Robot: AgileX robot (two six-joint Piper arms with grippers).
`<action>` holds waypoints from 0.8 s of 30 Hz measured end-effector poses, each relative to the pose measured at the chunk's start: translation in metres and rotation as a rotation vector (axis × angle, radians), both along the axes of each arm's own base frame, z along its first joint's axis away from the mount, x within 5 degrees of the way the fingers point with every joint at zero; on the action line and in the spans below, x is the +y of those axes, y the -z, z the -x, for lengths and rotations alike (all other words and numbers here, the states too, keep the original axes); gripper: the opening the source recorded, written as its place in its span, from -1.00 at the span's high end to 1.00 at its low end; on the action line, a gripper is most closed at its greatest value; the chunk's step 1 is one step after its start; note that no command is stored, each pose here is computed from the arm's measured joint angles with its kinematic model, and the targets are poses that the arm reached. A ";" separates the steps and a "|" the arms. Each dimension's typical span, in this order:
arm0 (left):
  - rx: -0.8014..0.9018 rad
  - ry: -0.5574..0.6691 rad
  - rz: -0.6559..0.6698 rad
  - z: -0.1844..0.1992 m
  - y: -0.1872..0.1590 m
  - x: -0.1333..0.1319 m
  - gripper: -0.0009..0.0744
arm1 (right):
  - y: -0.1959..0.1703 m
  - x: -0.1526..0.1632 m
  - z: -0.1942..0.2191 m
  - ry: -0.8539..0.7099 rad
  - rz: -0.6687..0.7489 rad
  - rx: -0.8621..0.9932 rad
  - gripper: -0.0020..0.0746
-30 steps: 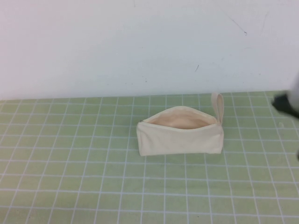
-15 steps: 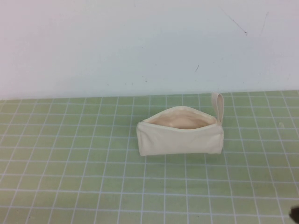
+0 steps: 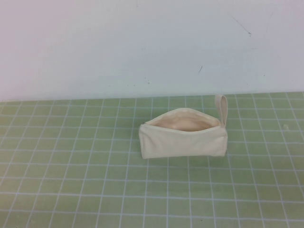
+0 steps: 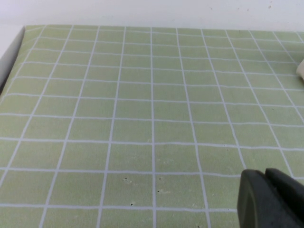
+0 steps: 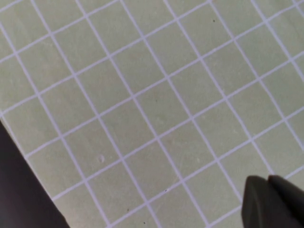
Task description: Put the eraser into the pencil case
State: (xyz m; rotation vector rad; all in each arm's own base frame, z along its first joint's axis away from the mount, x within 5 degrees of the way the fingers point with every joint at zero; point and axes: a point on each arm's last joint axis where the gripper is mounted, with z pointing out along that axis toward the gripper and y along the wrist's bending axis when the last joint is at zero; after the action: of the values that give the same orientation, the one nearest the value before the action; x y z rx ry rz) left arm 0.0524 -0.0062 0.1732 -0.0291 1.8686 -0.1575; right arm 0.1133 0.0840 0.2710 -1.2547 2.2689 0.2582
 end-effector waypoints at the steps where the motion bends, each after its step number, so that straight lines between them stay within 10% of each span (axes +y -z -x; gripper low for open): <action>1: 0.000 0.000 0.000 0.000 0.000 0.000 0.98 | -0.002 -0.001 0.002 0.000 -0.006 -0.011 0.95; 24: 0.000 0.000 0.000 0.000 0.000 0.000 0.98 | -0.014 -0.075 0.079 0.560 -0.204 -0.927 0.95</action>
State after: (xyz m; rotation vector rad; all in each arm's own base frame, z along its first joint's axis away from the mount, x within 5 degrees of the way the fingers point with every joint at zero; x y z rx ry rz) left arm 0.0524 -0.0062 0.1732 -0.0291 1.8686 -0.1575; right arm 0.0341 0.0094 0.2853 -0.4259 1.6102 -0.2529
